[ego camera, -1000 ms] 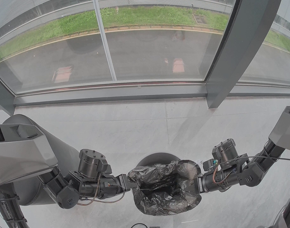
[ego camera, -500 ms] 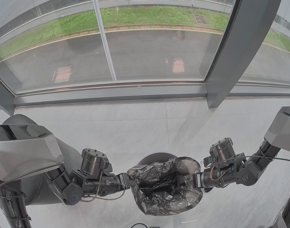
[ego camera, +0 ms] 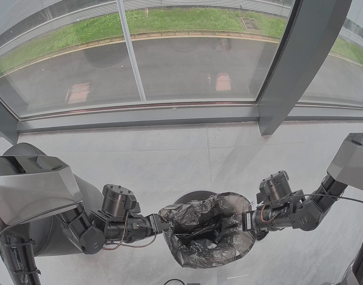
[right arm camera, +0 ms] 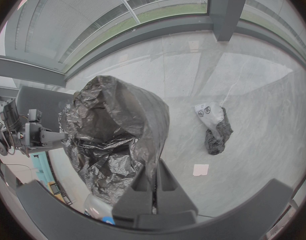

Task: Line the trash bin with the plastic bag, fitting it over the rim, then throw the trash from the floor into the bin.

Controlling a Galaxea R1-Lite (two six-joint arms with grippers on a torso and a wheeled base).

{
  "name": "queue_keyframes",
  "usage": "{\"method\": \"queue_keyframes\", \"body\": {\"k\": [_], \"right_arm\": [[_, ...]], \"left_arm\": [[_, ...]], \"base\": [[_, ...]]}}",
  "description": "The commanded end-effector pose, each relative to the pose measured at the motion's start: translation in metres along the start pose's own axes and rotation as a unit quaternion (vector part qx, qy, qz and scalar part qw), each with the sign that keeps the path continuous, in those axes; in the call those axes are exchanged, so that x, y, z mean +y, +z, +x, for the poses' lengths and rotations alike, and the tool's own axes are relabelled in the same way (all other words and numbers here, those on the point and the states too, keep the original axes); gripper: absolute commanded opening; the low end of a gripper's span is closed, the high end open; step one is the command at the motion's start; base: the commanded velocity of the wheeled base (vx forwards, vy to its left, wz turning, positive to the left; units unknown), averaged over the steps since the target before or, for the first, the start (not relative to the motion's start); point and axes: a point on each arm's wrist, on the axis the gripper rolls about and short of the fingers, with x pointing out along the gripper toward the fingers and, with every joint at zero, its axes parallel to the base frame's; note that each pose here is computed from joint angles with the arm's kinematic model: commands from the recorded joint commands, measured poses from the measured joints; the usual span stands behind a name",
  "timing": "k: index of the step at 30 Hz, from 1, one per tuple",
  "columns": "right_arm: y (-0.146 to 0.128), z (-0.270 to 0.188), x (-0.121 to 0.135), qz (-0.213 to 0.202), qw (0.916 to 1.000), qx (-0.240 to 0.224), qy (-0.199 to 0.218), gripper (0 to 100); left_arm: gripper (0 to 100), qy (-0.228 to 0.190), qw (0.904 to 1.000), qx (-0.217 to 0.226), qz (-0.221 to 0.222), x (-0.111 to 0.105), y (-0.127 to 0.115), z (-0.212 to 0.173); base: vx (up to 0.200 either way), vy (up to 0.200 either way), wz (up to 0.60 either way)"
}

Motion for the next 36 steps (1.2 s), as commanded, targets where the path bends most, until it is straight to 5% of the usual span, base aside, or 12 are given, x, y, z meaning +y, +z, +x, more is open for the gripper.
{"method": "queue_keyframes", "body": {"k": [1,14,36], "right_arm": [[0.000,0.003,-0.001,-0.011,0.9997,-0.005,-0.020,0],[0.013,0.013,0.002,-0.035,0.9966,-0.051,-0.054,0],[0.015,0.033,0.002,-0.051,0.9950,-0.072,-0.048,0]], "left_arm": [[0,0.002,1.0000,-0.005,-0.005,0.004,0.005,0.003],[0,0.004,0.9998,-0.017,-0.010,0.007,0.011,-0.002],[0,0.007,0.9997,-0.018,-0.013,0.010,0.012,-0.001]], "base": [[0.000,0.000,0.00],[0.000,0.000,0.00],[0.000,0.000,0.00]]}}
